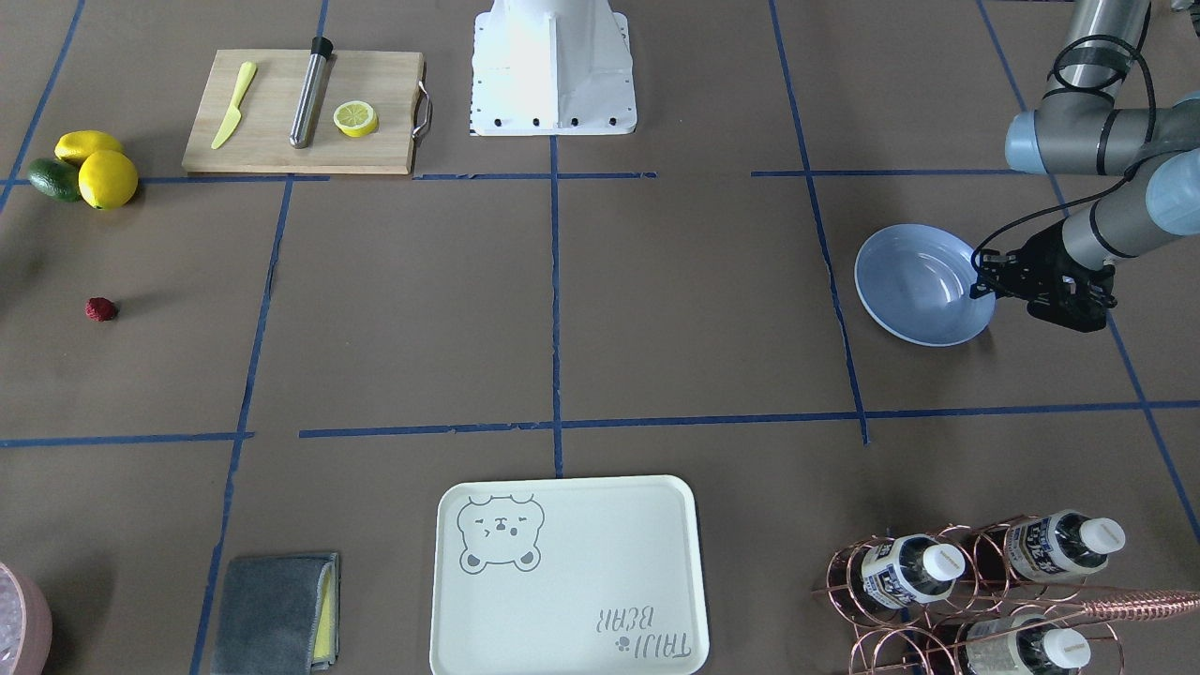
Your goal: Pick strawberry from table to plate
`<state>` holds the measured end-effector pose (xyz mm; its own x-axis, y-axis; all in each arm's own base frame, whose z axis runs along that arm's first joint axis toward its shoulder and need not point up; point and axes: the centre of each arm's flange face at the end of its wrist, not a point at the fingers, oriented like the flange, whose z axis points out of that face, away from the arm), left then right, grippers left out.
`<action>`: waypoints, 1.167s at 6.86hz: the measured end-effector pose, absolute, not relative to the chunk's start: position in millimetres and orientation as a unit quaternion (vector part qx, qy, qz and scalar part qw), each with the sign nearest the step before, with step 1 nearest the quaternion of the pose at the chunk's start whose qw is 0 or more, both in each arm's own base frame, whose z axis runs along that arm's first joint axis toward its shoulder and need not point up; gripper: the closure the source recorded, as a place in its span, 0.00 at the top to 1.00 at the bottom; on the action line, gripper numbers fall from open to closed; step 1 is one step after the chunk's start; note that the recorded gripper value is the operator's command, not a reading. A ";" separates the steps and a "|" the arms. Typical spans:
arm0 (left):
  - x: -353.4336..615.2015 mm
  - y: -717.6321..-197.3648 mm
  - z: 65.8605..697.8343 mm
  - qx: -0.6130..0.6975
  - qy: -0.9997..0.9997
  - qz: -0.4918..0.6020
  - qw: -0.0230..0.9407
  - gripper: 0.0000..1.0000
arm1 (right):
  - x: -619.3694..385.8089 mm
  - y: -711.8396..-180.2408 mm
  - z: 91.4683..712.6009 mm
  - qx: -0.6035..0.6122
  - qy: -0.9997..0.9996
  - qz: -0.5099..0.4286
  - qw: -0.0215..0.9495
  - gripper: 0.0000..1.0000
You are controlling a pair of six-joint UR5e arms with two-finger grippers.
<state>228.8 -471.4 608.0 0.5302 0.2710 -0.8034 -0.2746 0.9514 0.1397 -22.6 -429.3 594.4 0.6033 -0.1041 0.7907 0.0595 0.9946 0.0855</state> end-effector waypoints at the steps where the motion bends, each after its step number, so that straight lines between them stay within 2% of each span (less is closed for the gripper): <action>1: 236.6 -476.1 572.0 -0.009 0.491 0.146 0.859 0.00 | -23.9 -428.5 593.0 0.031 -0.445 -0.050 0.894 1.00; 4: 337.2 -476.1 407.3 -0.072 0.562 0.093 0.819 0.00 | -27.1 -426.0 590.5 0.041 -0.452 -0.060 0.889 1.00; 6: 454.8 -438.3 307.3 -0.108 0.571 0.059 0.812 0.00 | -27.6 -426.0 591.0 0.041 -0.453 -0.059 0.888 1.00; 8: 529.0 -414.6 275.2 -0.104 0.561 0.027 0.821 0.00 | -27.7 -425.6 593.1 0.038 -0.454 -0.057 0.889 1.00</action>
<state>529.0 -414.6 275.2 0.3683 -0.0713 -0.9270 -0.1614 0.9770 -0.1393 -27.7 -425.6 593.1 0.5819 -0.1366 0.8017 0.0674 0.9905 0.1198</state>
